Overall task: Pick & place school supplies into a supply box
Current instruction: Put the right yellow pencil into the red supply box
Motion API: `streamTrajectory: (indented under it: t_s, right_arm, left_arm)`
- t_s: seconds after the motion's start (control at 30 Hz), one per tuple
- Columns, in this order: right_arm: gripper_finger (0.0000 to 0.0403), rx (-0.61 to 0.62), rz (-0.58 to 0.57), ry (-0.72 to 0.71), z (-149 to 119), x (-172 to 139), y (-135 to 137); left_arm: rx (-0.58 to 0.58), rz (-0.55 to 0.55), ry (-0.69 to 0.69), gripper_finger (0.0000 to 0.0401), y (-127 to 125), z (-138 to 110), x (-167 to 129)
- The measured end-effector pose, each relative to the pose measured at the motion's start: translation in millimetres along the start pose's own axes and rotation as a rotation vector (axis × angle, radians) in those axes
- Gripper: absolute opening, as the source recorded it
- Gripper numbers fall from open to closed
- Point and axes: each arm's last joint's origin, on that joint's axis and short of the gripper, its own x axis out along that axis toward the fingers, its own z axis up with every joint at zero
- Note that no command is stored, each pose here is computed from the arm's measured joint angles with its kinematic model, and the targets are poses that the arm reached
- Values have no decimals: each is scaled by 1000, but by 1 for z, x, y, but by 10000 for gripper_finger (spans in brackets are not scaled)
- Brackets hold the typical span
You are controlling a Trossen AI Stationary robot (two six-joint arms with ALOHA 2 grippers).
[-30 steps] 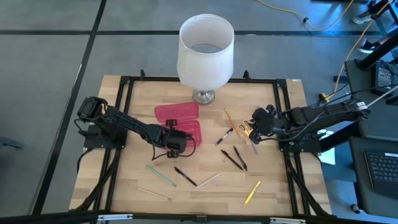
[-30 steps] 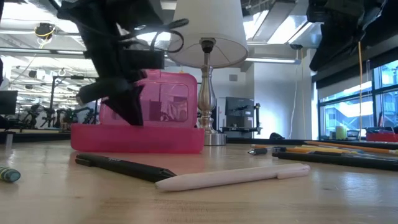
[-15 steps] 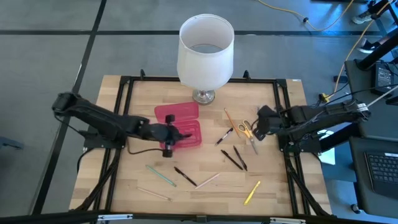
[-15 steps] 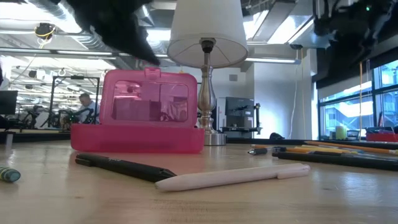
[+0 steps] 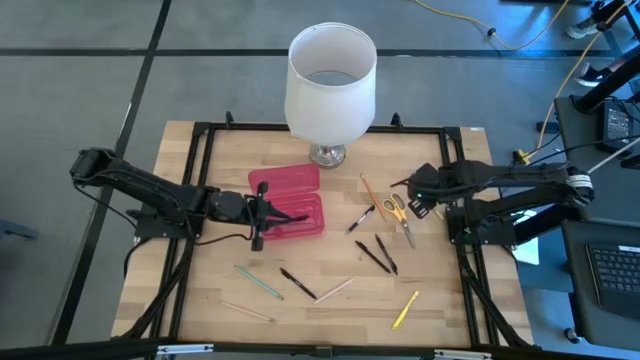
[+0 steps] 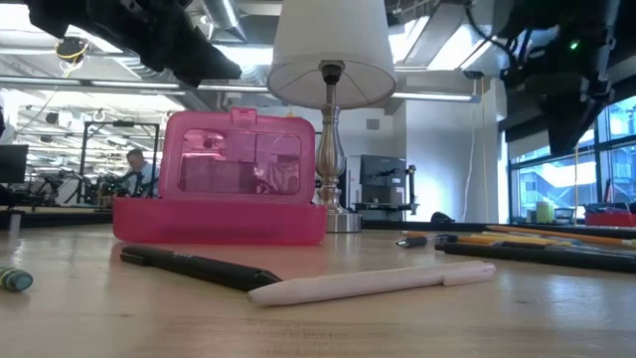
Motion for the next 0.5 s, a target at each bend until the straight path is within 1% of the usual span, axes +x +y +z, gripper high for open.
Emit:
streamTrajectory:
  t_s: [0.2,0.37,0.5]
  right_arm:
    - [155,-63,-75,105,17,20,0]
    - [155,-116,-96,215,28,37,0]
    - [155,-161,-105,254,36,49,3]
  left_arm:
    - [-9,0,-1,32,0,0,0]
    - [-9,-2,0,34,0,0,0]
    - [-9,-2,0,38,0,0,0]
